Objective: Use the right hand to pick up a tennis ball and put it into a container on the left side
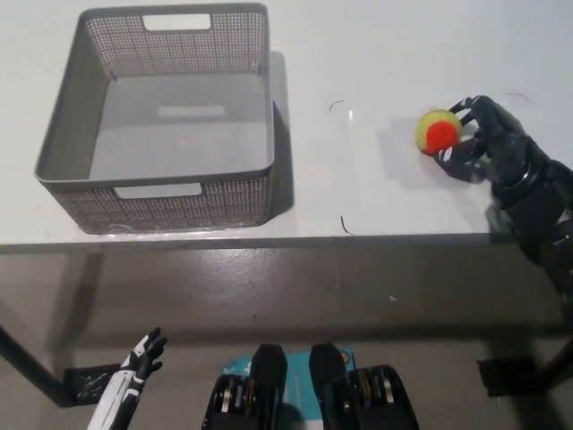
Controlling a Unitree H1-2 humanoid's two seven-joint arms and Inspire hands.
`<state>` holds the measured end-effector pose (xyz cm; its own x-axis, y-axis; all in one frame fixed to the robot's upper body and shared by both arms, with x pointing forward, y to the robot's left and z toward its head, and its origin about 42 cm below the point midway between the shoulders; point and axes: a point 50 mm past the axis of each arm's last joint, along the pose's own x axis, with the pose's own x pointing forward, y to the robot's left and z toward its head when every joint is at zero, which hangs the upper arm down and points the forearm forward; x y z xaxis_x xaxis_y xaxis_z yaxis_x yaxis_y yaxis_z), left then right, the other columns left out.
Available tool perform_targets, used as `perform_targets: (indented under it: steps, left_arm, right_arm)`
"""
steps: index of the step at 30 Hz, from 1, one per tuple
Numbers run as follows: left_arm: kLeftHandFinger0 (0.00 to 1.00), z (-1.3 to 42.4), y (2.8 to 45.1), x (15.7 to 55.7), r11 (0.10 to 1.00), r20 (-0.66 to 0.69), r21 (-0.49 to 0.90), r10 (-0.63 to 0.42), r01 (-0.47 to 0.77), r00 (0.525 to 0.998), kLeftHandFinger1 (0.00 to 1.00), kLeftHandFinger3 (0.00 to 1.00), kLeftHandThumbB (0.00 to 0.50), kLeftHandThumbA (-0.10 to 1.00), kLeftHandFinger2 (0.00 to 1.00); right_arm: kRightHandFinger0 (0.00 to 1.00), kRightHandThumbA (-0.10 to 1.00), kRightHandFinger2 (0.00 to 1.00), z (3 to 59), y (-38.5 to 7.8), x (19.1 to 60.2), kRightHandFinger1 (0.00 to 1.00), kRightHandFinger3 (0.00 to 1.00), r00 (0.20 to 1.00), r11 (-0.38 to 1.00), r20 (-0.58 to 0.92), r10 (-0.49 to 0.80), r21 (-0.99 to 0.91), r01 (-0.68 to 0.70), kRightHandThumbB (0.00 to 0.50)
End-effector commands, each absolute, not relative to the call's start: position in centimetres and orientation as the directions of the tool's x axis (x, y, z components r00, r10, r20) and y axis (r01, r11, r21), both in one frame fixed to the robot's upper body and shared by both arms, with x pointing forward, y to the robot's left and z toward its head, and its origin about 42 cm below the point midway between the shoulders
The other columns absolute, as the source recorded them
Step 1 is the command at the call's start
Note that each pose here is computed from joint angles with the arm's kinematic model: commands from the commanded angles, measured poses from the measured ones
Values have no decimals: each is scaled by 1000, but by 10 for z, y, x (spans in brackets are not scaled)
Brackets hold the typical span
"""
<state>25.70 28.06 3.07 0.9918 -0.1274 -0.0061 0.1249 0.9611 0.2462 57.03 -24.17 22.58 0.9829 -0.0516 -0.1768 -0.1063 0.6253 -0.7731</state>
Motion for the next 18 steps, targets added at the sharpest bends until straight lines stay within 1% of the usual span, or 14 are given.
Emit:
perform_targets:
  steps: [1,2,3,4,5,6,7,9,12,13,14,16,18]
  left_arm:
    - [1000,39,283,263,951,31,277,-152,137,988,1000,1000,303,1000,1000]
    - [1000,40,283,264,952,31,275,-151,137,988,1000,1000,301,997,1000]
    - [1000,40,283,264,953,33,271,-152,137,988,1000,1000,295,987,1000]
    - [1000,40,283,265,952,34,273,-149,135,988,1000,1000,296,986,1000]
    - [1000,40,283,266,952,32,276,-149,135,988,1000,1000,298,987,1000]
    - [1000,40,283,266,952,31,276,-148,134,988,1000,1000,298,987,1000]
    - [1000,40,283,265,952,30,276,-148,134,989,1000,1000,299,987,1000]
    - [1000,40,283,265,951,39,280,-151,135,988,1000,1000,302,989,1000]
    - [1000,40,283,265,950,35,283,-149,133,988,1000,1000,294,993,1000]
    - [1000,40,284,264,952,28,276,-144,131,989,1000,1000,302,989,1000]
    - [1000,40,284,264,952,28,276,-145,131,989,1000,1000,300,989,1000]
    - [1000,40,283,264,951,28,279,-144,130,989,1000,1000,300,988,1000]
    - [1000,40,283,264,952,30,278,-144,130,989,1000,1000,300,987,1000]
  right_arm:
    - [30,623,537,261,-248,580,321,276,996,724,-44,-74,-689,23,0]
    - [20,636,607,265,-246,582,352,255,996,743,-34,-78,-668,36,0]
    - [23,641,577,270,-244,583,327,177,997,764,-11,-75,-644,50,0]
    - [2,663,569,278,-240,585,254,168,998,791,0,-67,-610,53,0]
    - [0,680,573,282,-239,586,238,140,998,821,8,-61,-569,55,0]
    - [0,698,557,289,-236,588,217,187,998,857,22,-52,-512,56,0]
    - [0,698,579,294,-233,589,242,251,998,878,37,-48,-474,60,0]
    - [0,679,561,307,-228,591,255,275,996,915,90,-25,-398,59,0]
    - [0,729,534,321,-221,593,255,317,993,941,112,-21,-333,57,5]
    - [0,747,520,324,-217,593,246,337,992,944,123,-13,-327,53,4]
    - [0,749,491,331,-213,594,208,353,991,952,137,-2,-304,44,1]
    - [0,711,480,342,-206,595,157,415,988,964,152,19,-266,22,0]
    - [0,687,496,348,-202,595,153,437,986,966,165,34,-258,10,0]
